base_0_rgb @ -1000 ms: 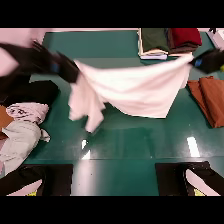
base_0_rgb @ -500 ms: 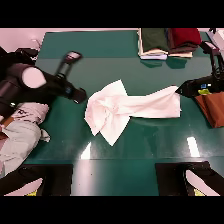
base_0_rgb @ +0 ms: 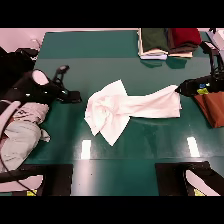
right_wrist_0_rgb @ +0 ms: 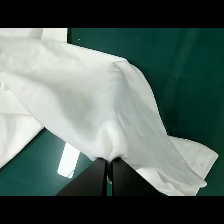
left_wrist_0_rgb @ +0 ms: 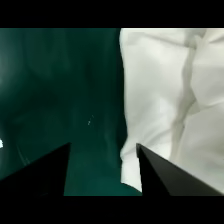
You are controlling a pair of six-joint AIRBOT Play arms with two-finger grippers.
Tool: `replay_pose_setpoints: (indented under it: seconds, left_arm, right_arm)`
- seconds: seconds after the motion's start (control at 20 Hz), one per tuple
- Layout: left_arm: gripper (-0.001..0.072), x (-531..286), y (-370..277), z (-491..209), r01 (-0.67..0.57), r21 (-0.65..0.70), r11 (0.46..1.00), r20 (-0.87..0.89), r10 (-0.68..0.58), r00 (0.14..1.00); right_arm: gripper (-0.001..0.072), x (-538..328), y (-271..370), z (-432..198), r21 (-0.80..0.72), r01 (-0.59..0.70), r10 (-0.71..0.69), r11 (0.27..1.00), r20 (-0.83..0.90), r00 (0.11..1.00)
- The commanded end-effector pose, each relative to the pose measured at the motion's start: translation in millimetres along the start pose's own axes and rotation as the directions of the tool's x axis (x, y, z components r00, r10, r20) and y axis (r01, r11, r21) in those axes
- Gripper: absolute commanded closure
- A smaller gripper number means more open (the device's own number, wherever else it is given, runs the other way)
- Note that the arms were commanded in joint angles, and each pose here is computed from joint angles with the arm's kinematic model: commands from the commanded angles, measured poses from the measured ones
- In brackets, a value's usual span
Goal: Fold the shirts.
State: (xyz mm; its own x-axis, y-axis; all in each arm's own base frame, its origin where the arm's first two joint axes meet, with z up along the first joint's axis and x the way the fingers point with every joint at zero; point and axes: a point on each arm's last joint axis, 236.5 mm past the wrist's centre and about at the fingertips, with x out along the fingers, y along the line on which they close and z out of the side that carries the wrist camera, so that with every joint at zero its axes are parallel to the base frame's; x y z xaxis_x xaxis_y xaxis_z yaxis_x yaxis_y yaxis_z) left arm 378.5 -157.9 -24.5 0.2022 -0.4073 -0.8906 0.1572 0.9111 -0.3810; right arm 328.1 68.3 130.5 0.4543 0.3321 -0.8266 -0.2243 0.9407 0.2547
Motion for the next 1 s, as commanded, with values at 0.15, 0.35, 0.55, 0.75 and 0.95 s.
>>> replay_pose_setpoints:
  seconds: [0.15,0.35,0.55,0.75,0.95]
  left_arm:
    - [0.0210,64.4,-31.4,-10.3,0.083,-0.023,0.996,-0.047,-0.085,0.995]
    - [0.0684,60.2,-37.2,-10.0,0.090,-0.009,0.996,-0.052,-0.091,0.994]
    - [0.0684,-64.4,-59.1,66.3,0.111,0.106,0.988,0.211,-0.132,0.968]
    - [0.0684,-319.1,-105.1,106.3,-0.104,0.274,0.956,0.706,-0.127,0.697]
    - [0.0684,-498.0,-159.3,38.2,-0.267,0.318,0.910,0.906,-0.208,0.370]
  right_arm:
    - [0.0697,0.4,-0.1,1.8,0.013,0.000,0.000,1.000,0.007,1.000]
    - [0.0697,-1.3,-0.6,7.3,0.011,0.004,-0.005,1.000,0.030,1.000]
    - [0.0697,-50.0,12.3,53.5,-0.046,0.025,-0.017,0.999,0.180,0.984]
    - [0.0697,-137.7,41.6,92.7,-0.136,0.068,-0.015,0.988,0.356,0.934]
    - [0.0697,-213.7,68.2,99.5,-0.187,0.125,-0.011,0.974,0.516,0.857]
